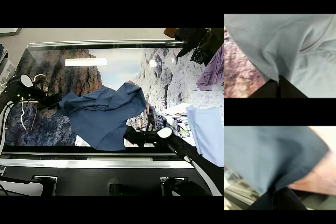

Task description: Fold the clothes and pants, and hang the long-sleeved shirts on hangers.

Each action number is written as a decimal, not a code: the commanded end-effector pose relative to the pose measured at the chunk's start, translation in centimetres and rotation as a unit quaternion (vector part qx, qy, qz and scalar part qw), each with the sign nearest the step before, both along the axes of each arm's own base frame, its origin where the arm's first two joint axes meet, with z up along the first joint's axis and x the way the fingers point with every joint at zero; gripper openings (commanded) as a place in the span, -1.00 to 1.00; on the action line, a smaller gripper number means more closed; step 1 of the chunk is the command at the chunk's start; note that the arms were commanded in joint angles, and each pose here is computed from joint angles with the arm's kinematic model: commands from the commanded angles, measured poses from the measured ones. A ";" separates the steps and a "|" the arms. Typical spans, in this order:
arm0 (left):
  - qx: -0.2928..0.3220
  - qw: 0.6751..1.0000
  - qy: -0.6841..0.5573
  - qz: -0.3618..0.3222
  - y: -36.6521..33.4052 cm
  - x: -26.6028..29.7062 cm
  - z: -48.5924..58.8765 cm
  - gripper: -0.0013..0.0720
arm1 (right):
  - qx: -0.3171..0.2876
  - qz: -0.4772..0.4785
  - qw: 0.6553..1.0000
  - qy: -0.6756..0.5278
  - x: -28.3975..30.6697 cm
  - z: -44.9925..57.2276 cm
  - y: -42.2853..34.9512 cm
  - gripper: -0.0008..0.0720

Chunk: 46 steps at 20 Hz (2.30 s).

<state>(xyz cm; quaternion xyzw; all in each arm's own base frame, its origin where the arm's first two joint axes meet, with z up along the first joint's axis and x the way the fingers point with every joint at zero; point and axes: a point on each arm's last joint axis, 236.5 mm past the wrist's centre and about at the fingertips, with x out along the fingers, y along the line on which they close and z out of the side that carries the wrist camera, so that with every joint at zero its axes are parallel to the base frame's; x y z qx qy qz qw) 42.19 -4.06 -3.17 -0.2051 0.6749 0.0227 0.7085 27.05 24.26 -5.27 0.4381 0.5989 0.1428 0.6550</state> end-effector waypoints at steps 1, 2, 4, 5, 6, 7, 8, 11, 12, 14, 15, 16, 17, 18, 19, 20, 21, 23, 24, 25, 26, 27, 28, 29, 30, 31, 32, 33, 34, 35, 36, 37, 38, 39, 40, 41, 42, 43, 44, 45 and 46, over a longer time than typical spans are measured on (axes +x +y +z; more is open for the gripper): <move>0.003 0.999 -0.053 0.005 0.4 1.6 2.9 -0.93 | 0.021 0.000 0.995 -0.102 4.4 7.5 -0.6 -0.90; 0.002 0.996 -0.086 0.003 0.6 2.5 5.1 -0.93 | 0.019 0.003 0.989 -0.144 5.8 10.7 -1.4 -0.90; 0.009 0.987 -0.160 0.005 1.5 3.9 11.0 -0.93 | 0.010 0.012 0.974 -0.227 7.4 17.8 -3.3 -0.90; 0.013 0.979 -0.201 0.012 2.1 4.4 14.5 -0.93 | 0.006 0.011 0.963 -0.270 7.8 21.7 -4.4 -0.90; 0.018 0.969 -0.246 0.019 2.9 4.5 18.3 -0.93 | -0.001 0.011 0.948 -0.318 7.6 26.0 -5.4 -0.90; 0.025 0.954 -0.297 0.027 3.6 4.2 22.9 -0.93 | -0.009 0.011 0.931 -0.366 6.9 30.4 -6.3 -0.90; 0.032 0.937 -0.347 0.035 4.2 3.4 27.4 -0.93 | -0.019 0.010 0.912 -0.410 5.8 34.3 -7.1 -0.90; 0.055 0.857 -0.509 0.055 5.0 -2.0 41.6 -0.93 | -0.054 0.001 0.835 -0.548 0.0 45.8 -8.6 -0.90; 0.058 0.825 -0.559 0.064 4.9 -4.7 45.8 -0.93 | -0.067 -0.009 0.805 -0.589 -2.2 49.1 -9.1 -0.90; 0.057 0.765 -0.636 0.085 4.5 -10.2 52.0 -0.93 | -0.080 -0.055 0.751 -0.653 -6.2 55.1 -10.6 -0.90; 0.061 0.744 -0.658 0.099 4.7 -12.6 53.8 -0.93 | -0.086 -0.081 0.729 -0.675 -7.6 57.4 -11.6 -0.90; 0.063 0.728 -0.672 0.120 5.1 -14.8 55.1 -0.93 | -0.093 -0.106 0.709 -0.691 -8.7 59.4 -12.6 -0.90; 0.070 0.720 -0.677 0.137 5.7 -16.3 55.6 -0.93 | -0.099 -0.128 0.693 -0.702 -9.4 60.8 -13.4 -0.90; 0.077 0.717 -0.678 0.140 5.9 -17.2 55.8 -0.93 | -0.102 -0.144 0.683 -0.709 -9.6 61.8 -14.1 -0.90; 0.080 0.721 -0.674 0.141 6.0 -17.4 55.5 -0.93 | -0.105 -0.156 0.679 -0.710 -9.2 62.1 -14.6 -0.90; 0.080 0.730 -0.664 0.140 6.0 -17.0 54.8 -0.93 | -0.112 -0.160 0.681 -0.706 -8.2 62.0 -15.0 -0.90; 0.080 0.745 -0.648 0.139 6.1 -16.2 53.8 -0.93 | -0.119 -0.162 0.693 -0.692 -6.4 61.2 -15.2 -0.90; 0.078 0.790 -0.593 0.135 6.4 -13.0 50.1 -0.93 | -0.125 -0.153 0.734 -0.650 -1.6 58.5 -15.1 -0.90; 0.078 0.811 -0.566 0.123 6.3 -11.0 48.2 -0.93 | -0.125 -0.147 0.762 -0.619 1.4 56.5 -14.9 -0.90; 0.083 0.834 -0.535 0.105 6.4 -8.6 45.8 -0.93 | -0.124 -0.141 0.794 -0.578 4.9 53.8 -14.8 -0.90; 0.080 0.855 -0.505 0.093 6.5 -6.1 43.3 -0.93 | -0.125 -0.128 0.826 -0.534 8.4 50.5 -14.4 -0.90; 0.074 0.876 -0.469 0.087 6.7 -3.2 40.3 -0.93 | -0.124 -0.112 0.854 -0.493 11.5 47.1 -13.9 -0.90; 0.069 0.894 -0.435 0.083 7.0 -0.7 37.1 -0.93 | -0.123 -0.097 0.879 -0.450 14.5 43.4 -13.5 -0.90; 0.065 0.912 -0.396 0.081 7.1 1.8 33.5 -0.93 | -0.124 -0.082 0.901 -0.407 17.6 39.3 -13.2 -0.90; 0.060 0.931 -0.351 0.079 7.4 4.2 29.0 -0.93 | -0.123 -0.077 0.919 -0.368 20.2 35.5 -13.0 -0.90; 0.056 0.947 -0.308 0.077 7.5 6.1 24.8 -0.93 | -0.123 -0.075 0.933 -0.331 22.8 31.5 -13.0 -0.90; 0.049 0.961 -0.262 0.072 7.2 7.8 20.1 -0.93 | -0.119 -0.074 0.946 -0.293 25.1 27.3 -12.9 -0.90; 0.043 0.971 -0.224 0.068 7.0 8.9 16.1 -0.93 | -0.109 -0.074 0.956 -0.261 26.8 23.8 -12.6 -0.90; 0.036 0.980 -0.186 0.063 6.5 9.8 12.1 -0.93 | -0.088 -0.076 0.967 -0.225 28.2 20.1 -12.0 -0.90; 0.030 0.986 -0.152 0.057 5.9 10.4 8.4 -0.93 | -0.064 -0.078 0.976 -0.193 29.1 17.2 -11.2 -0.90; 0.028 0.991 -0.124 0.052 5.4 10.6 5.4 -0.93 | -0.040 -0.081 0.983 -0.162 29.8 14.5 -10.4 -0.90; 0.024 0.994 -0.095 0.048 4.9 10.6 2.6 -0.93 | -0.024 -0.082 0.987 -0.136 30.2 12.1 -10.0 -0.90; 0.020 0.996 -0.073 0.044 4.4 10.4 0.4 -0.93 | -0.016 -0.081 0.990 -0.112 30.3 10.1 -9.6 -0.88; 0.015 0.997 -0.057 0.041 3.9 10.3 -1.2 -0.93 | -0.014 -0.076 0.993 -0.093 30.2 8.3 -9.4 -0.82; 0.013 0.998 -0.048 0.039 3.6 10.3 -2.2 -0.93 | -0.016 -0.071 0.994 -0.078 29.9 7.0 -9.4 -0.60; 0.012 0.998 -0.041 0.037 3.4 10.2 -2.9 -0.93 | -0.016 -0.066 0.995 -0.069 29.7 6.3 -9.3 -0.46; 0.012 0.999 -0.039 0.035 3.2 10.2 -3.2 -0.93 | -0.018 -0.061 0.996 -0.064 29.4 6.0 -9.3 -0.35; 0.012 0.998 -0.041 0.035 3.2 10.3 -3.2 -0.93 | -0.018 -0.056 0.996 -0.061 29.1 6.2 -9.3 -0.09; 0.012 0.998 -0.042 0.035 3.2 10.3 -3.0 -0.93 | -0.018 -0.046 0.997 -0.058 28.5 6.5 -9.4 0.29; 0.012 0.998 -0.043 0.035 3.2 10.2 -2.9 -0.93 | -0.024 -0.031 0.997 -0.059 27.8 7.0 -10.0 0.56; 0.013 0.998 -0.043 0.035 3.3 10.2 -2.7 -0.93 | -0.042 -0.014 0.998 -0.052 26.7 7.3 -11.3 0.56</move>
